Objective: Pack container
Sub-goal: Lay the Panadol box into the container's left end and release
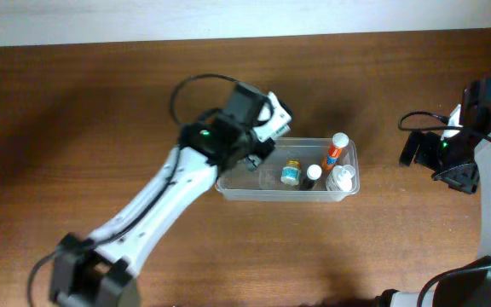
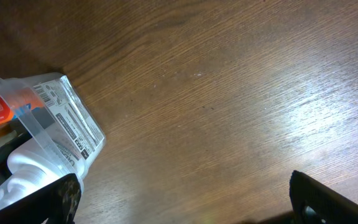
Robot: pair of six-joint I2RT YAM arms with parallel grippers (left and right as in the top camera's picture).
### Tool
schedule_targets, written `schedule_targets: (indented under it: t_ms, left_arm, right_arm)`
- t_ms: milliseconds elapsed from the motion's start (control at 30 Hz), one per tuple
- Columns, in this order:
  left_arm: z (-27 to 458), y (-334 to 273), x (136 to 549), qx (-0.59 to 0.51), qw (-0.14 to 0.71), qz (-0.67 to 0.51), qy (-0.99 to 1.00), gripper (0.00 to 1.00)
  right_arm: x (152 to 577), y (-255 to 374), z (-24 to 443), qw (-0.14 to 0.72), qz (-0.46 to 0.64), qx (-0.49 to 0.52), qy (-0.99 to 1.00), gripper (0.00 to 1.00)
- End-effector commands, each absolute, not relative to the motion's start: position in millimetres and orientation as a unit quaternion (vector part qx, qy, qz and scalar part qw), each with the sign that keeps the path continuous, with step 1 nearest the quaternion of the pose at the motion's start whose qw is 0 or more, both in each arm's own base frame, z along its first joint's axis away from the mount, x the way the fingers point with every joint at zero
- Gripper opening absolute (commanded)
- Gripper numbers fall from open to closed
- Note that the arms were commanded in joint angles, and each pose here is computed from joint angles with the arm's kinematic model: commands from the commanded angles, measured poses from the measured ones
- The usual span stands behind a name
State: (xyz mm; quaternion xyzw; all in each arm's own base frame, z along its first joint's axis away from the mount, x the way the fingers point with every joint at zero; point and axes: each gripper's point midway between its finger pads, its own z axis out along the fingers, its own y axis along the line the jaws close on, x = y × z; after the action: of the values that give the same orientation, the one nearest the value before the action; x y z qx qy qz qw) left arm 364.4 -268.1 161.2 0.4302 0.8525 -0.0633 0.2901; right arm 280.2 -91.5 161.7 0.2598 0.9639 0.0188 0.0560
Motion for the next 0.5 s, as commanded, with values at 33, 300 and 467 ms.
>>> schedule_targets:
  t_ms: [33, 300, 467]
  left_arm:
    - [105.3, -279.4, 359.1, 0.474, 0.230, -0.052, 0.849, 0.38]
    - [87.2, -273.9, 364.4, 0.479, 0.214, -0.034, 0.851, 0.62]
    - [121.7, -262.7, 374.7, 0.425, 0.234, -0.042, 0.874, 0.75]
  right_arm:
    - [280.1, -91.8, 160.7, 0.054, 0.022, 0.263, 0.963, 1.00]
    - [280.1, -91.8, 160.7, 0.054, 0.022, 0.263, 0.963, 1.00]
    - [280.1, -91.8, 160.7, 0.054, 0.022, 0.263, 0.963, 0.99]
